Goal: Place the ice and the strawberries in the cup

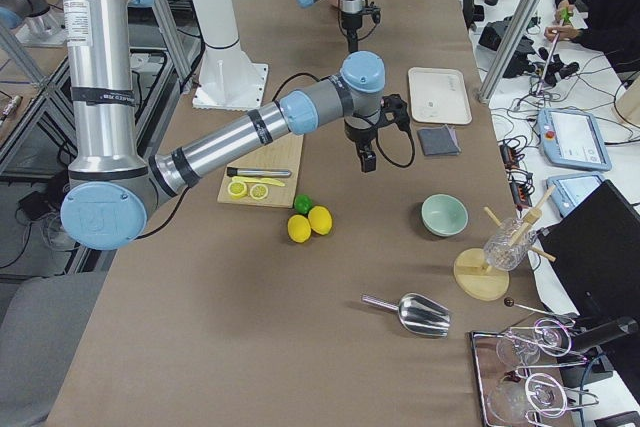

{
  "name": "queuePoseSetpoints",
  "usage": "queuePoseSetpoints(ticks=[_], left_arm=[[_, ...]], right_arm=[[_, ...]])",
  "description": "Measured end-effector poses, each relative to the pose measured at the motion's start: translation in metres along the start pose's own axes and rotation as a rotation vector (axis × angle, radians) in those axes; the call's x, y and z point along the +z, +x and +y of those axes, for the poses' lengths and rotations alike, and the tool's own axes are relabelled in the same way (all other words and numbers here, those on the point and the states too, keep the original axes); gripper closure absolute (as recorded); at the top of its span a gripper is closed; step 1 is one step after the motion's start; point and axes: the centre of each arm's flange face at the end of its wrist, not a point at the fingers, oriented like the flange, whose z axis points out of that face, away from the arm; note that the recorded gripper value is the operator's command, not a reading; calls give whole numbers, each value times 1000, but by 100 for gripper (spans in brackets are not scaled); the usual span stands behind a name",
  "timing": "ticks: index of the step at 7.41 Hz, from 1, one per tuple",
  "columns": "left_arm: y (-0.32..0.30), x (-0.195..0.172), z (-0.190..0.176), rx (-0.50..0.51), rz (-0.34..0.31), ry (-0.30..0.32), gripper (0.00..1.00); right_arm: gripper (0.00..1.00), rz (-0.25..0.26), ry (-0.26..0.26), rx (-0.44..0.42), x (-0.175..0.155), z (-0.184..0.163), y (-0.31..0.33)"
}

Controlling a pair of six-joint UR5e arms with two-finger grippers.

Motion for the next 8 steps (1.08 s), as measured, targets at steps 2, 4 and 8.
queuePoseSetpoints(ticks=[2,4,8], left_arm=[[-83,-27,-28,170,-49,2,3],[-164,-42,-44,370,-119,9,3],[-312,-90,-26,705,-318,38,3]], right_arm=[[0,-1,7,20,-3,0,-6],[0,-4,8,20,-4,2,-11],[0,-19,-5,2,1,1,-21]])
